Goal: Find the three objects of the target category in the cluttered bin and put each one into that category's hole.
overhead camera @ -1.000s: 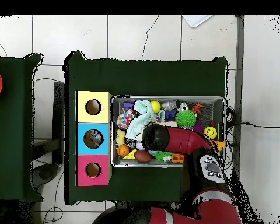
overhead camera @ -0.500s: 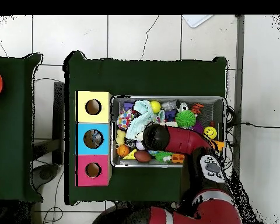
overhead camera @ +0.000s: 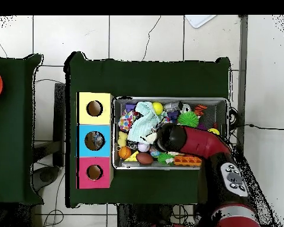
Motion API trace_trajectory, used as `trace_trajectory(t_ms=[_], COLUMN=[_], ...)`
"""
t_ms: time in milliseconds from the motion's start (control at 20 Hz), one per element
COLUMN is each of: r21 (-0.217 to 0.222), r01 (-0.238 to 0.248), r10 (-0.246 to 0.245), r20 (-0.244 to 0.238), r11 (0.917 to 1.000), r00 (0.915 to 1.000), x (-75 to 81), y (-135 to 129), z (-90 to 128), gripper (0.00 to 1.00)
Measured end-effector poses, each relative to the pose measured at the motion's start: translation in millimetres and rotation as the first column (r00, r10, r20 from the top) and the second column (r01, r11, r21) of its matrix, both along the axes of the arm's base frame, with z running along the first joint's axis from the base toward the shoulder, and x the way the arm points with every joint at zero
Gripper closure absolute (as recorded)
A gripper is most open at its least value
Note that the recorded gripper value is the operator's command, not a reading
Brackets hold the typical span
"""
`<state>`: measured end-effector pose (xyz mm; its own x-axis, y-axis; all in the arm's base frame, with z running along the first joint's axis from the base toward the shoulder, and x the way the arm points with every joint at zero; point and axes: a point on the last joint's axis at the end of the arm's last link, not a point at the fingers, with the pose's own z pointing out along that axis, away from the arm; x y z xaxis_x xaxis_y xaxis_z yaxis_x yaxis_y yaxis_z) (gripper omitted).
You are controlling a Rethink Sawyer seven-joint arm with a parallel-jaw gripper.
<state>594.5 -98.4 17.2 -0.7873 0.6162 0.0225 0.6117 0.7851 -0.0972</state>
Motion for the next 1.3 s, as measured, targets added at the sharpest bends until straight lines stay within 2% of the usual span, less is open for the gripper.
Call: trace_trajectory(t_ms=[50, 150, 250, 300, 550, 650, 900, 1200, 1250, 1300], r21=[0.006, 0.008, 0.007, 0.005, -0.014, -0.024, -0.033, -0.016, -0.008, -0.007], r01=[0.04, 0.082, 0.105, 0.131, 0.177, 0.175, 0.138, 0.074, 0.044, 0.042], r10=[-0.039, -0.082, -0.105, -0.13, -0.177, -0.175, -0.137, -0.073, -0.044, -0.042], r20=[-0.022, -0.036, -0.039, -0.035, 0.001, 0.018, 0.04, 0.054, 0.058, 0.059], r11=[0.9992, 0.9966, 0.9945, 0.9914, 0.9842, 0.9842, 0.9899, 0.9971, 0.999, 0.9991], r00=[0.999, 0.996, 0.9938, 0.9909, 0.9843, 0.9844, 0.9898, 0.9959, 0.9973, 0.9974], x=[-3.3, -8.6, -11.7, -14.9, -24.0, -27.5, -26.6, -19.8, -15.0, -14.5], y=[-26, -58, -77, -99, -164, -193, -226, -231, -226, -225], z=[13, 25, 30, 35, 41, 40, 31, 15, 9, 9], gripper=[1.0, 1.0, 1.0, 1.0, 1.0, 1.0, 1.0, 1.0, 0.0, 0.0])
